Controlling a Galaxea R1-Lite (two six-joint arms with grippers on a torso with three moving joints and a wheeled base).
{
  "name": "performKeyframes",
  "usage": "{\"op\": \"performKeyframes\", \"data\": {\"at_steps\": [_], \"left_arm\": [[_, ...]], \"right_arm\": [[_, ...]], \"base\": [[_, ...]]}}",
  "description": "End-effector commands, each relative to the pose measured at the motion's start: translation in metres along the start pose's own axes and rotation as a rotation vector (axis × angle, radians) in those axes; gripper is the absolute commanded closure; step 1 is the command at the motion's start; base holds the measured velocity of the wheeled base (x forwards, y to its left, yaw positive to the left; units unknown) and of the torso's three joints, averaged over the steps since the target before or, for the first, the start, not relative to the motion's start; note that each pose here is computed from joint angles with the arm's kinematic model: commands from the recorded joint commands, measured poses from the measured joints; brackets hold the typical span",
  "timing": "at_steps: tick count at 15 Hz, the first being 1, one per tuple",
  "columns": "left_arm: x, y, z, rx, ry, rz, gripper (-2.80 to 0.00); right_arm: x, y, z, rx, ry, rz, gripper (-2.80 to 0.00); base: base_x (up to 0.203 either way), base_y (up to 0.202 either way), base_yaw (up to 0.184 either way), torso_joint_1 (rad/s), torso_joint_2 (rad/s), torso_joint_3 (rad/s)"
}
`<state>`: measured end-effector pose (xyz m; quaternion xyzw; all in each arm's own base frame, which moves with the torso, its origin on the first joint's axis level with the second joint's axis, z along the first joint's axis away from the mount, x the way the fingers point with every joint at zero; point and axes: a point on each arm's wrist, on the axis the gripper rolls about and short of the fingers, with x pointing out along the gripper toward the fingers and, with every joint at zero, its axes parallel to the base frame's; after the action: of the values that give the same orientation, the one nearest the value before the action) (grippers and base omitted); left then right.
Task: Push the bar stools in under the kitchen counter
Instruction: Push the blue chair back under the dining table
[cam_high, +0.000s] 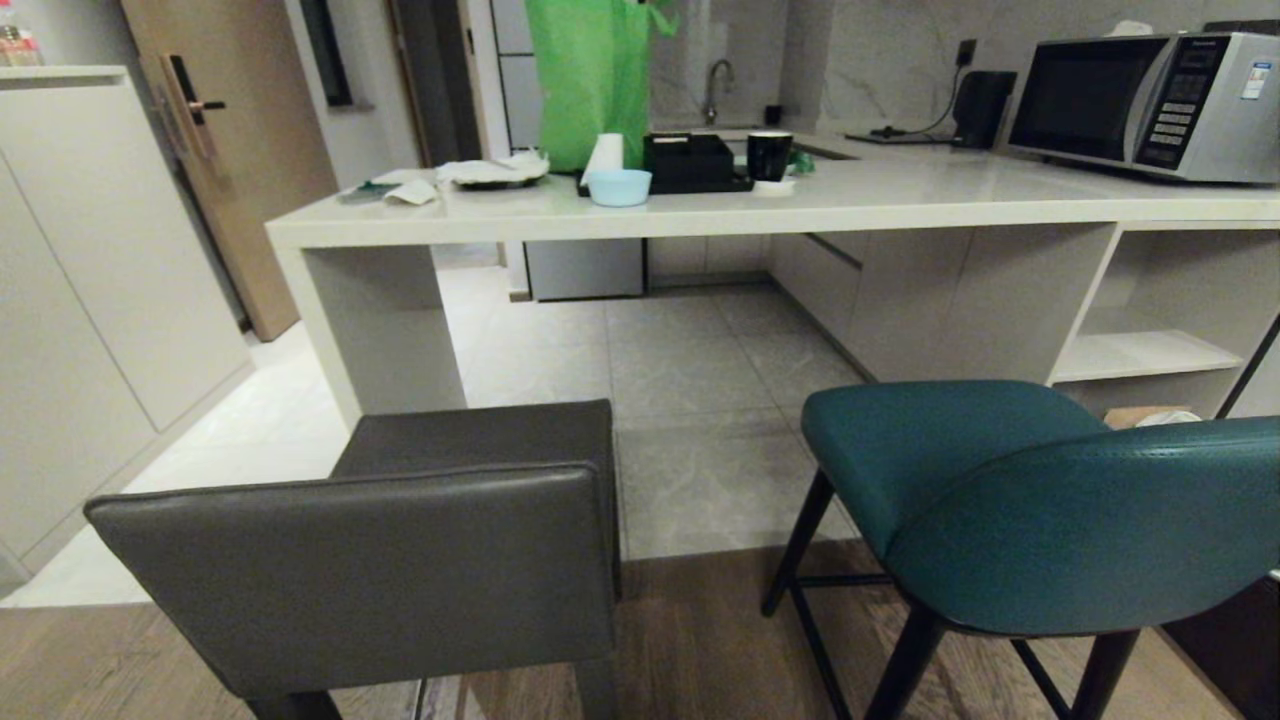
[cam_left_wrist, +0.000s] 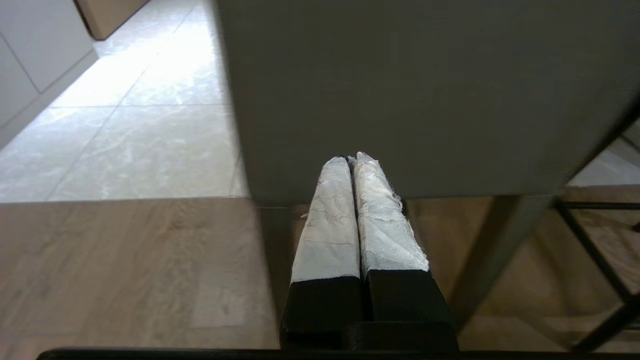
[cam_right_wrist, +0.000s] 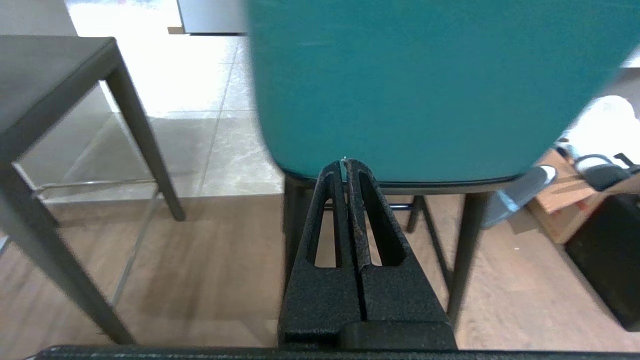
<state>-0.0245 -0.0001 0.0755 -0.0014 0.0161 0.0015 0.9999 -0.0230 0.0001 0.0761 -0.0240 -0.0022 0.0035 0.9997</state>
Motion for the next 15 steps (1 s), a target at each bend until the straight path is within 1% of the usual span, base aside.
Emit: {"op": "performKeyframes", "data": {"at_steps": [1,15], "left_arm": [[0.0001,0.0000,0.0000,0.000,0.002,0.001,0.00],[0.0001,0.0001,0.0000,0.000,0.002,0.000,0.00]], "right_arm": [[0.0001,0.0000,0.0000,-0.001,0.001,0.001,0.00],[0.0001,0.0000,0.0000,0.001,0.001,0.001,0.00]], "base": [[0.000,-0.198,-0.001,0.003,0.01,-0.002],[0.000,-0.194,0.001,0.002,0.00,0.001]]}}
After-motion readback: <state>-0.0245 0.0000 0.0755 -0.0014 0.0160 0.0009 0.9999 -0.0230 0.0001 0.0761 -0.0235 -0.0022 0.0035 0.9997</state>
